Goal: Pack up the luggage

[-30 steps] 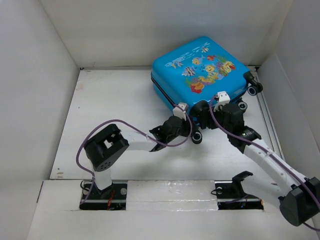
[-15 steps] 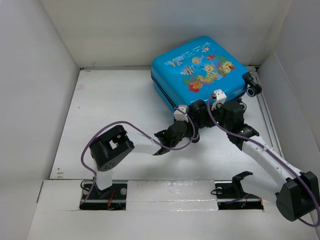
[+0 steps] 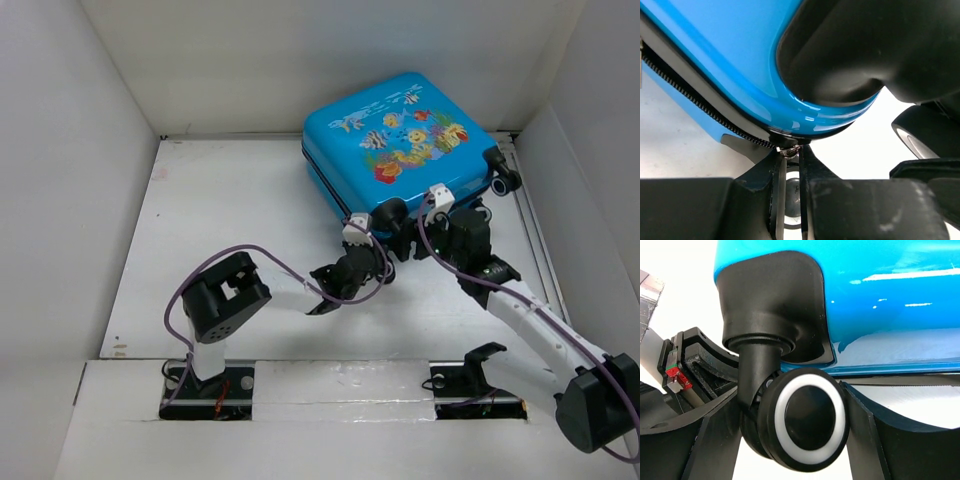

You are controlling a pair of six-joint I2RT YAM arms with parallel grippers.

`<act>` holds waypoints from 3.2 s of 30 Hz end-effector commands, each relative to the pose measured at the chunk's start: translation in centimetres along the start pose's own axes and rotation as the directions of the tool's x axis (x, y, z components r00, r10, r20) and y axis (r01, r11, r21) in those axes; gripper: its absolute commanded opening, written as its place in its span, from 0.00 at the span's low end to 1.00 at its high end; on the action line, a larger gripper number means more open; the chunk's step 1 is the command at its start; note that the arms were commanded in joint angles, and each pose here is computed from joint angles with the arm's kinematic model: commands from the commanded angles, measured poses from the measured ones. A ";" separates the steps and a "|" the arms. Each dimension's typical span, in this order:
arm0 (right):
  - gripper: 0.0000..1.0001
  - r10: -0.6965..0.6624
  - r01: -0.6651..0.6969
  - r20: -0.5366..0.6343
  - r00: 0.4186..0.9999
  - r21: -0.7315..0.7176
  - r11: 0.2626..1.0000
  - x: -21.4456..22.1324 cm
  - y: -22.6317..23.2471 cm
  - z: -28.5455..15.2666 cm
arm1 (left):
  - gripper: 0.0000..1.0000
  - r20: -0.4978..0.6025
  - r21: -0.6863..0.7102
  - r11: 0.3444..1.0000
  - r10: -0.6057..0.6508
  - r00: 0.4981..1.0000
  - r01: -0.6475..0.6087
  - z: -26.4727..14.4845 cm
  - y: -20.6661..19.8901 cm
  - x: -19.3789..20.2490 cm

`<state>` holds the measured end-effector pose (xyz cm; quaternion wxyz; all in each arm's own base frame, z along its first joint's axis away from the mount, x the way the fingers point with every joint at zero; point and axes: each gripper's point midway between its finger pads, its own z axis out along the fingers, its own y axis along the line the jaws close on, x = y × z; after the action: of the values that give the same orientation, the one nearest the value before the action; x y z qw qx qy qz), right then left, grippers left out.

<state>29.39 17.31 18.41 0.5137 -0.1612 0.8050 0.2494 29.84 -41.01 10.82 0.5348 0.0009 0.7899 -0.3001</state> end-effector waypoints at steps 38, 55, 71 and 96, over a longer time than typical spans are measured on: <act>0.92 -0.037 0.056 0.112 0.993 -0.178 0.982 -6.7 8.8 1.5 | 0.00 0.195 -0.384 0.917 0.196 0.961 -0.110 -5.0 14.9 -8.9; 0.38 -0.004 0.002 0.023 1.000 0.056 0.998 -4.4 8.5 9.6 | 0.00 0.191 -0.367 0.924 0.185 0.964 -0.105 -5.1 14.9 -8.4; 0.00 -0.057 0.059 -0.040 0.998 0.037 0.998 0.5 8.1 4.3 | 0.00 0.209 -0.421 0.904 0.180 0.961 -0.078 -4.4 18.6 -11.2; 0.00 -0.107 0.099 -0.014 0.994 -0.292 0.951 0.3 20.0 1.7 | 1.00 0.373 -0.274 0.905 -0.212 0.903 0.325 -14.4 18.0 -16.0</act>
<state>25.30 29.27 19.03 0.5125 -0.2136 0.7995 0.2291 31.98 -14.15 20.13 0.6266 -0.2517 0.7094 -0.2021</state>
